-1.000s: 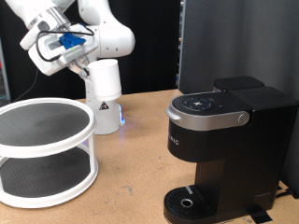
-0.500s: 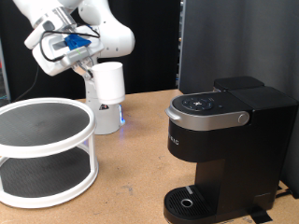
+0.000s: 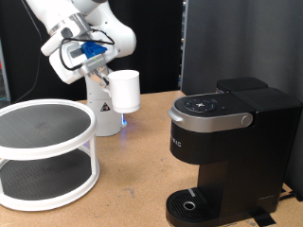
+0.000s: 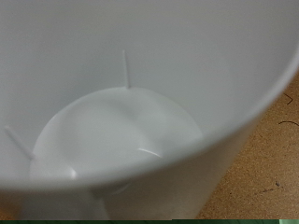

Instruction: Make a cup of coffee with the keurig machine

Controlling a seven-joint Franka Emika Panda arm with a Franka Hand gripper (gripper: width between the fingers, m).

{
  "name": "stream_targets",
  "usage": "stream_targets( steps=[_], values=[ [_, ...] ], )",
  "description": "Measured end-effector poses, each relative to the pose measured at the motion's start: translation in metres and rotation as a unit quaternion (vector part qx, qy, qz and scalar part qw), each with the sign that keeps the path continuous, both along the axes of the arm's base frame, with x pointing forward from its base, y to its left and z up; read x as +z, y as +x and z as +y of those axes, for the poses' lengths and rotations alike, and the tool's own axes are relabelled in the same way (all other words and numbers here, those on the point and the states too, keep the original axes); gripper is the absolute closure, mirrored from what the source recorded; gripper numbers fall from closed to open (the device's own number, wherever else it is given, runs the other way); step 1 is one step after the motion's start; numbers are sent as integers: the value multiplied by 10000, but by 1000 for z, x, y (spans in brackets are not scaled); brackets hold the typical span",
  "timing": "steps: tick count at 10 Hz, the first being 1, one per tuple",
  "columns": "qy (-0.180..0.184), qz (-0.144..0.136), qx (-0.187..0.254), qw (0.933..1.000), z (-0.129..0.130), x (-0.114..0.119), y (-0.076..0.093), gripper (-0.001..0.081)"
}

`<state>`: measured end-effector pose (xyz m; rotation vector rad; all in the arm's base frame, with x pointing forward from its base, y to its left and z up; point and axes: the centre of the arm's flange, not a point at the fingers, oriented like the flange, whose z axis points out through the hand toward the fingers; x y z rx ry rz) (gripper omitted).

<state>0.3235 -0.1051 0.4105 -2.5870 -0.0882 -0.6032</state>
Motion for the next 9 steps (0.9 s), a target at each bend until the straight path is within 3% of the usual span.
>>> stream_targets(
  steps=[4,9],
  values=[
    [-9,45,-1,10000,0,-3,1,736],
    [-238,185,-184,9994,13,-40,16,736]
  ],
)
